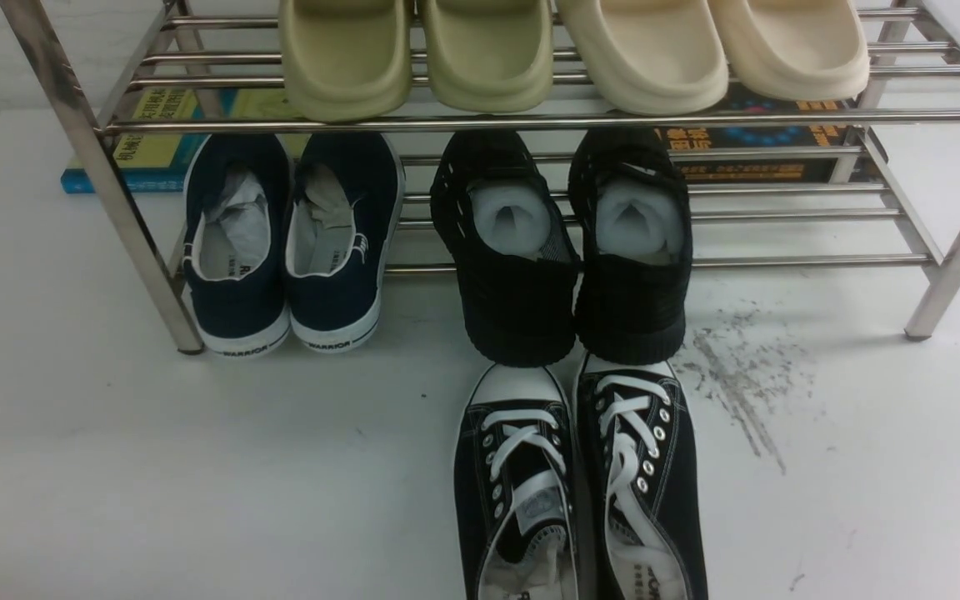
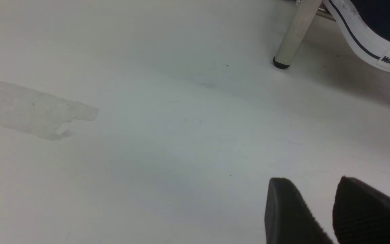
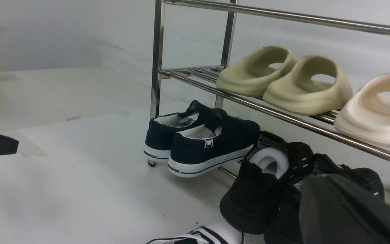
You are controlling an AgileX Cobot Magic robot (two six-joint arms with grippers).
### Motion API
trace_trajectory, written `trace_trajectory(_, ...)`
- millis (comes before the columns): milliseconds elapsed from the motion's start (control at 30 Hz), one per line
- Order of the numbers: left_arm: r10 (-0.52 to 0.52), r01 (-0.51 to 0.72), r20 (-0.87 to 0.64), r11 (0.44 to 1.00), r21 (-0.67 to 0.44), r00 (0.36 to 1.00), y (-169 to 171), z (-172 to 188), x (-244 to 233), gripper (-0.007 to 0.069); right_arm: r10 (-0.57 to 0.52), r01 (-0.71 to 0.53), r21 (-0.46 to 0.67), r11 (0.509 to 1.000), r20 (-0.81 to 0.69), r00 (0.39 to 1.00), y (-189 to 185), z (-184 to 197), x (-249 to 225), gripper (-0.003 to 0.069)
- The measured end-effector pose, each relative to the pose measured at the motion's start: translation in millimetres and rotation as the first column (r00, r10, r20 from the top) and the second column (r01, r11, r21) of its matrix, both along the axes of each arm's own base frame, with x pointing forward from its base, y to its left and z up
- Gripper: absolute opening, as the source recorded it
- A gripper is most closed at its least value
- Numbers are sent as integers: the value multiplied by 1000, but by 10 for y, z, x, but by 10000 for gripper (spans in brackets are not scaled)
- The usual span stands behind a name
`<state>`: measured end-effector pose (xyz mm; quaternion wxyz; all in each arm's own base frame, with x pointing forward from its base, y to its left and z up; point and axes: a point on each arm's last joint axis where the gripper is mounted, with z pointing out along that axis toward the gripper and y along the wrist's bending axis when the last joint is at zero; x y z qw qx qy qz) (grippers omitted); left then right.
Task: Take the shoes off the shelf with your hand on the white table.
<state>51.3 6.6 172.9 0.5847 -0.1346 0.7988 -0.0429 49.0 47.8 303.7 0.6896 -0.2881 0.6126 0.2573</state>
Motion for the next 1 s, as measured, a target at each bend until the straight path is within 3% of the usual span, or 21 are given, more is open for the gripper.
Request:
trace_trajectory(167, 0, 0, 0, 1000, 0, 1000, 0, 0, 0, 242, 2, -2, 2, 1000, 2, 1000, 1, 3, -1, 1)
trace_trajectory(333, 0, 0, 0, 1000, 0, 1000, 0, 0, 0, 242, 28, -19, 71, 997, -125, 992, 20, -32, -1, 3)
trace_trajectory(600, 0, 0, 0, 1000, 0, 1000, 0, 0, 0, 242, -1, -25, -105, 994, -246, 969, -12, -476, -42, 10)
trace_trajectory(767, 0, 0, 0, 1000, 0, 1000, 0, 0, 0, 242, -191, 169, -98, 981, -292, 937, -142, -804, -19, 14)
trace_trajectory(833, 0, 0, 0, 1000, 0, 1000, 0, 0, 0, 242, -352, 335, -108, 936, -300, 887, -239, -973, 11, 16)
trace_trajectory(867, 0, 0, 0, 1000, 0, 1000, 0, 0, 0, 242, -352, 335, -106, 936, -299, 887, -241, -972, 8, 16)
trace_trajectory(900, 0, 0, 0, 1000, 0, 1000, 0, 0, 0, 242, -439, 427, -107, 898, -300, 847, -297, -1064, 15, 18)
trace_trajectory(933, 0, 0, 0, 1000, 0, 1000, 0, 0, 0, 242, -448, 436, -110, 893, -302, 842, -301, -1077, 18, 18)
trace_trajectory(1000, 0, 0, 0, 1000, 0, 1000, 0, 0, 0, 242, -544, 537, -118, 835, -321, 775, -362, -1207, 32, 20)
